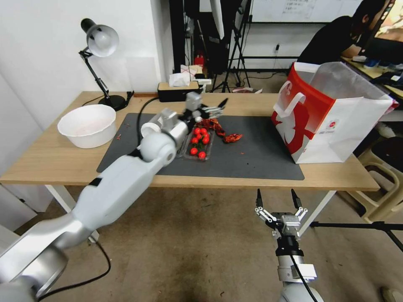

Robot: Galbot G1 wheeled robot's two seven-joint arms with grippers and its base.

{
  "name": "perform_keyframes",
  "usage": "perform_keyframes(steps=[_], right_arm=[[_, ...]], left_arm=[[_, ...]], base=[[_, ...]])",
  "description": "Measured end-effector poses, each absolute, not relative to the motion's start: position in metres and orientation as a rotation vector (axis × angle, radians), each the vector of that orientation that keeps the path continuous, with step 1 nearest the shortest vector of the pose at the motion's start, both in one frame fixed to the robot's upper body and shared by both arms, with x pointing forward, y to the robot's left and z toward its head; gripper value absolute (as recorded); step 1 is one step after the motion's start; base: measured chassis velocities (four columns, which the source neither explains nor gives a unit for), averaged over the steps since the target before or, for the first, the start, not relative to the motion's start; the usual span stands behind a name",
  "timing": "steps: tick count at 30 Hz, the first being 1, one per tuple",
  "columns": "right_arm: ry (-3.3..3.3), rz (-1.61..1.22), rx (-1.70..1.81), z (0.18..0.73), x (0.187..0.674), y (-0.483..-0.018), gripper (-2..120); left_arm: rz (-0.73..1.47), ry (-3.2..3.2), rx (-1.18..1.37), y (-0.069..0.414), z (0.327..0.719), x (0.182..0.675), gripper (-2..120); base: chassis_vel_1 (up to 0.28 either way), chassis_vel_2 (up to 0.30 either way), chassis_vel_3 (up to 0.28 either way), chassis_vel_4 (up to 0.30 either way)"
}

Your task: Pick up the trash from the table and place it into the takeout bag.

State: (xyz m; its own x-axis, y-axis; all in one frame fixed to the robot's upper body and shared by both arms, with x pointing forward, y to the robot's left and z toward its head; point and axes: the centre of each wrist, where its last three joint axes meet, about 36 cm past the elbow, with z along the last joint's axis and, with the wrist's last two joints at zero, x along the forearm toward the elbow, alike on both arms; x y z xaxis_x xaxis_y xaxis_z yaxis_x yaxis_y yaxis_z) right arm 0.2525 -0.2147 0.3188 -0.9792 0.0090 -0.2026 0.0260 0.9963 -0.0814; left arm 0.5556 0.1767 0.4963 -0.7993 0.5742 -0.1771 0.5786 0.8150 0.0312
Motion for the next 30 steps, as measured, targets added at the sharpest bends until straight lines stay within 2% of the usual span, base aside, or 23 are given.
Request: perform_keyframes(steps=[12,21,30], right_arm=[[2.93,-0.119,0.034,0.323,0.254,-0.213,100],[2.94,-0.112,0.069,0.325,0.255,-0.211,100],[2.942,-0.107,0.089,0.325,0.256,-0.21,100]], left_arm=[[0.046,2.876,0.672,0.239,0.464,0.472,100],[0.06,2.956,0.486,0.253,0.421,0.409,100],[0.078,2.997,0.285,0.272,0.399,0.374,100]], base=[[0.0,0.0,0.0,0.0],[0.0,0.0,0.0,0.0],[0.0,0.0,0.0,0.0]])
